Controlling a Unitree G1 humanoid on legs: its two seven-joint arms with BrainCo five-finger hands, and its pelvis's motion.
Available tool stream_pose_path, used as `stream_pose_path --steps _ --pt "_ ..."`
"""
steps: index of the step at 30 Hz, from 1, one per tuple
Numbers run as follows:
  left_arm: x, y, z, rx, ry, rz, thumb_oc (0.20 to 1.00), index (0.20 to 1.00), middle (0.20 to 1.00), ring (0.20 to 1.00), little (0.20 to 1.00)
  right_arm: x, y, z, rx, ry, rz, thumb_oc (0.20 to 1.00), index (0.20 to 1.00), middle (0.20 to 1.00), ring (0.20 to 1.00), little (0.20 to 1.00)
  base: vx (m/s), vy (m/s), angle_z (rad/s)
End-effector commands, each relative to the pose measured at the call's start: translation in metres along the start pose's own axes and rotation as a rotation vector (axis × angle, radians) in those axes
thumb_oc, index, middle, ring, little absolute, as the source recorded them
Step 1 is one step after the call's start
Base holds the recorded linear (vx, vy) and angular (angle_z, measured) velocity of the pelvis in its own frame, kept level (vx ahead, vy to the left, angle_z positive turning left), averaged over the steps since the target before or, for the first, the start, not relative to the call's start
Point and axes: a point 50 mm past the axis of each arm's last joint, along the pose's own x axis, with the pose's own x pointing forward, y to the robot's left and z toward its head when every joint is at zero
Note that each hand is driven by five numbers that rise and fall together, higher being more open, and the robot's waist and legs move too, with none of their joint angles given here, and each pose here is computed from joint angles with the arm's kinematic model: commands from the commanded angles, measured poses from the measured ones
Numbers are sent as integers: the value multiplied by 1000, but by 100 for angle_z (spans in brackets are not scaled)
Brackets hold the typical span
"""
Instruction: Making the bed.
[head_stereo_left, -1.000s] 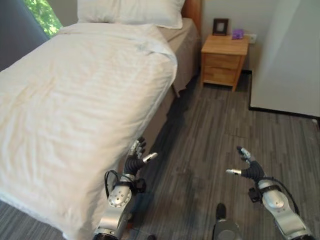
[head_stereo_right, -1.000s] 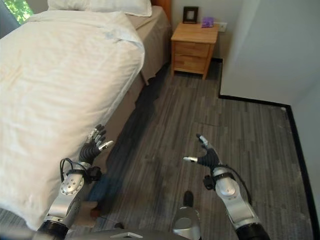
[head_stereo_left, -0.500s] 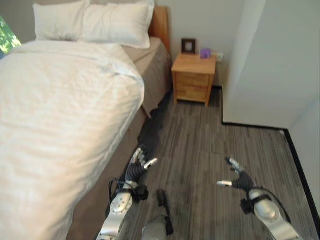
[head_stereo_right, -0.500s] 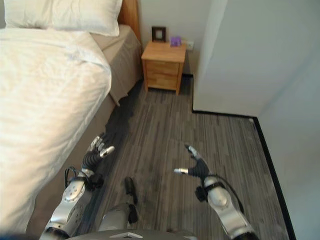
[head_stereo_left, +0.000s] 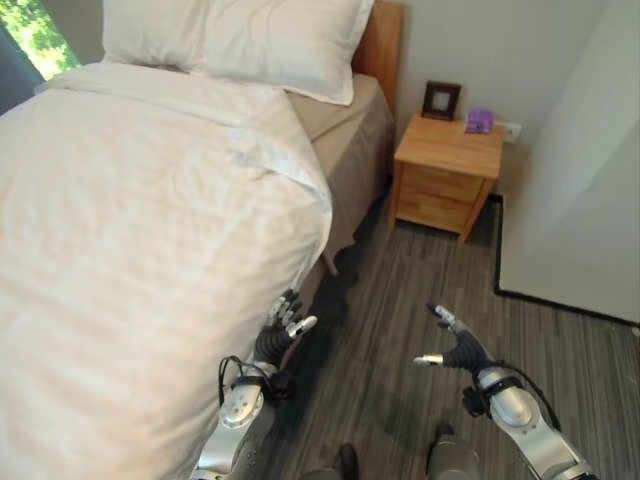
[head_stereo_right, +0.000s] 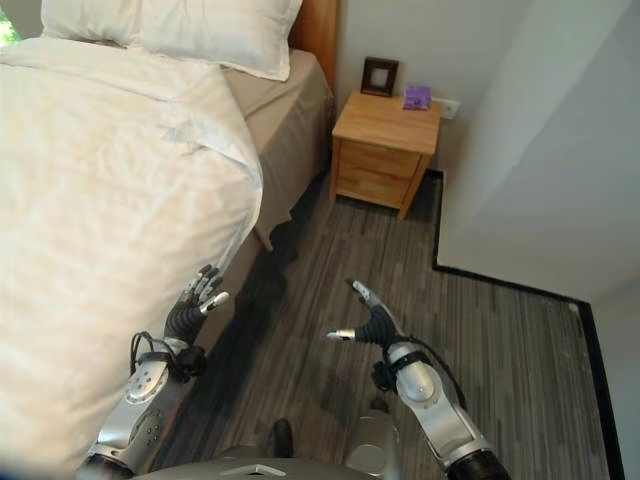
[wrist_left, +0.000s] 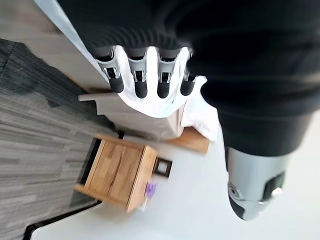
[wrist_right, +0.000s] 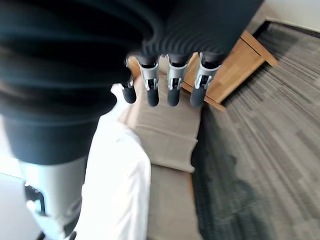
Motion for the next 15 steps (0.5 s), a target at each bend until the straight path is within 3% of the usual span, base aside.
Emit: stream_pose_path --steps 1,7,10,12,15 --pt "13 -6 25 7 -119 -59 1000 1000 1000 1000 1000 15 -22 22 -45 -102 -74 1000 1000 1000 1000 1000 410 -87 56" --pt "18 -13 24 -1 -125 -82 1000 1000 1000 1000 1000 6 -22 9 -35 -50 -75 1000 1000 1000 1000 1000 556 -236 42" --pt "25 -22 26 -38 -131 -93 1000 1000 1000 1000 1000 8 -29 5 -31 -32 -94 1000 1000 1000 1000 1000 243 -225 53" --pt "26 -23 31 -45 -150 -101 1000 1000 1000 1000 1000 8 -33 10 -15 -62 -108 1000 1000 1000 1000 1000 295 -284 -22" --pt "21 -19 30 -59 -138 -82 1000 1000 1000 1000 1000 12 -35 8 -38 -46 -103 1000 1000 1000 1000 1000 723 -220 -58"
